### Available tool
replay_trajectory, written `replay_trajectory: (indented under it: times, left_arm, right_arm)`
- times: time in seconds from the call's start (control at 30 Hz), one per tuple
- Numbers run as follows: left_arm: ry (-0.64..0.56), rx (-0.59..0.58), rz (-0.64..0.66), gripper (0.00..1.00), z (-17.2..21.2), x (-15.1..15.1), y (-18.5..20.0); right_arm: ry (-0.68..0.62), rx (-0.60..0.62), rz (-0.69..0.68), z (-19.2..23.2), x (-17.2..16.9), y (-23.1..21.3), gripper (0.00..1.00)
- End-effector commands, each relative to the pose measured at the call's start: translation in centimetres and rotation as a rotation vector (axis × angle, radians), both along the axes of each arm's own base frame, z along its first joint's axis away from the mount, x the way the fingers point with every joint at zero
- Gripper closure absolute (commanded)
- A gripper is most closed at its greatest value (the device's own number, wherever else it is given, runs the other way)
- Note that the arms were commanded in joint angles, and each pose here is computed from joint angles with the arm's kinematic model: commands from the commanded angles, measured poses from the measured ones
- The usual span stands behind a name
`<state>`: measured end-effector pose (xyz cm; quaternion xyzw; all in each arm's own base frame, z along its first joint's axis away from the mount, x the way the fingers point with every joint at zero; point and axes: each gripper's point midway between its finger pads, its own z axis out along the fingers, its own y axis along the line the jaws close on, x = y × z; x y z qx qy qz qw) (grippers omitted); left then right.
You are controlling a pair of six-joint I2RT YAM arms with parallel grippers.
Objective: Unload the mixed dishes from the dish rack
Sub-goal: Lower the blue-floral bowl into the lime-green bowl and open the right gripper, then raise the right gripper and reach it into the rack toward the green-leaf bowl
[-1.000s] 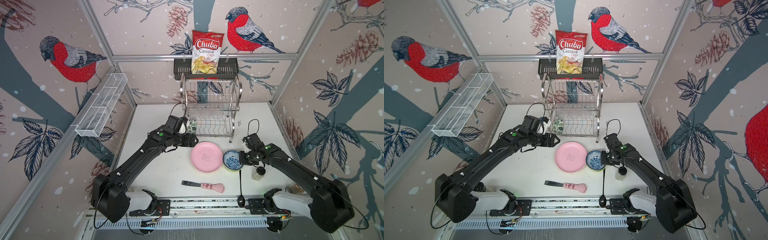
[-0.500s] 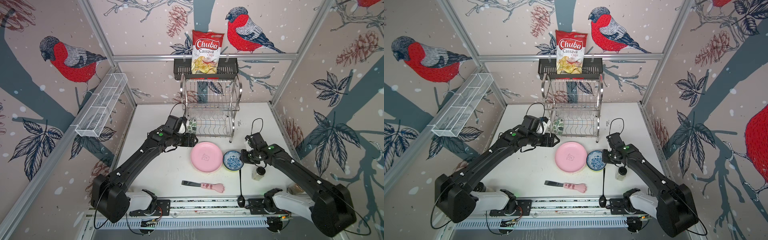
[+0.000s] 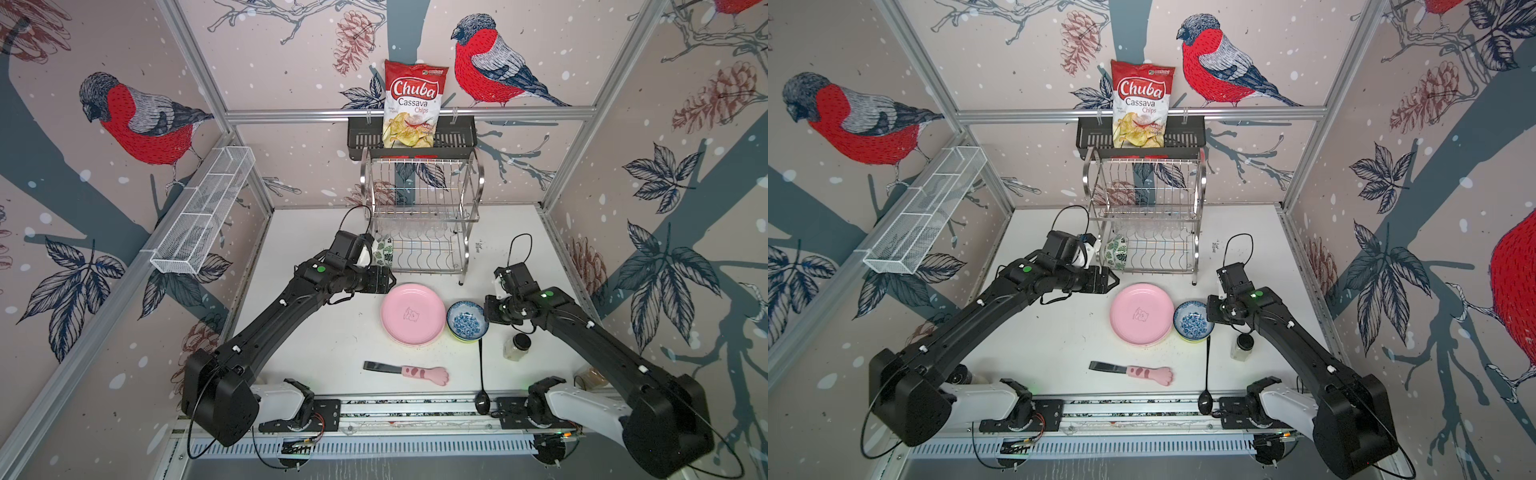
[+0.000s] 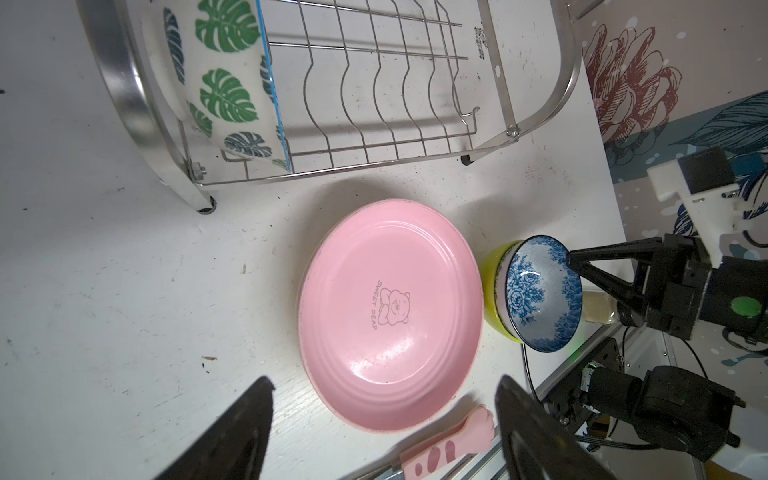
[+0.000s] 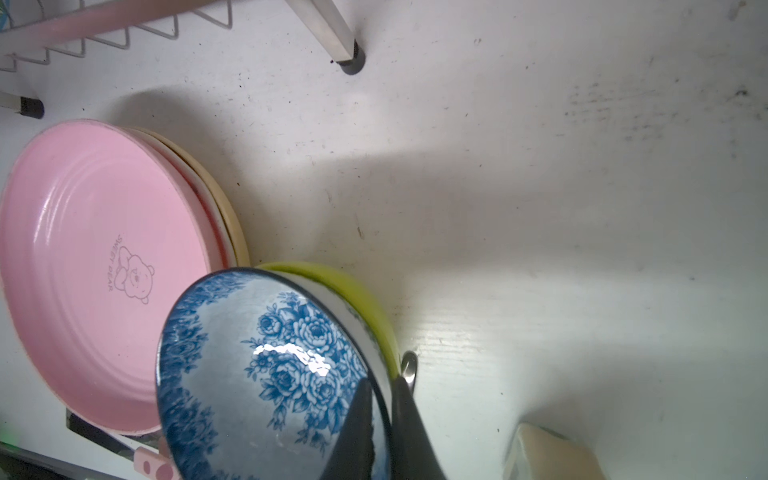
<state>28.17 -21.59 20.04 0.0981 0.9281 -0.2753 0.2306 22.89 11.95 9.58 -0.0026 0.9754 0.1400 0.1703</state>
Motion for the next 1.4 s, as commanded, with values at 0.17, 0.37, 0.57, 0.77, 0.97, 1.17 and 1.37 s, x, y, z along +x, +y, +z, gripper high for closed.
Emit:
replay_trajectory:
  times: [0.17, 0.37, 0.57, 0.77, 0.97, 1.17, 1.37]
  left_arm:
    - [-0.024, -0.02, 0.009, 0.17, 0.6, 0.6, -0.2]
    - [-0.028, -0.023, 0.01, 0.17, 0.7, 0.7, -0.3]
    - [-0.023, -0.021, 0.011, 0.17, 0.5, 0.7, -0.3]
    - [-0.032, -0.006, 0.025, 0.17, 0.6, 0.9, 0.0]
    - [-0.037, -0.018, 0.024, 0.17, 0.9, 1.1, 0.0]
    - [-0.04, -0.017, 0.032, 0.17, 0.9, 1.1, 0.1]
    - [-0.048, -0.01, 0.038, 0.16, 1.0, 1.0, 0.5]
  right_arm:
    - [0.012, 0.027, 0.004, -0.6, -0.1, 0.5, 0.95]
    - [0.015, 0.03, 0.011, -0.6, -0.1, 0.6, 0.9]
    - [-0.02, 0.041, 0.014, 0.5, 0.1, 0.7, 0.76]
    - [-0.129, 0.085, 0.015, 3.9, 1.0, 1.0, 0.77]
    - [-0.257, 0.18, 0.057, 7.8, 1.5, 2.6, 0.74]
    - [-0.307, 0.206, 0.085, 9.2, 1.1, 3.8, 0.72]
    - [-0.387, 0.23, 0.152, 11.0, 0.3, 6.3, 0.73]
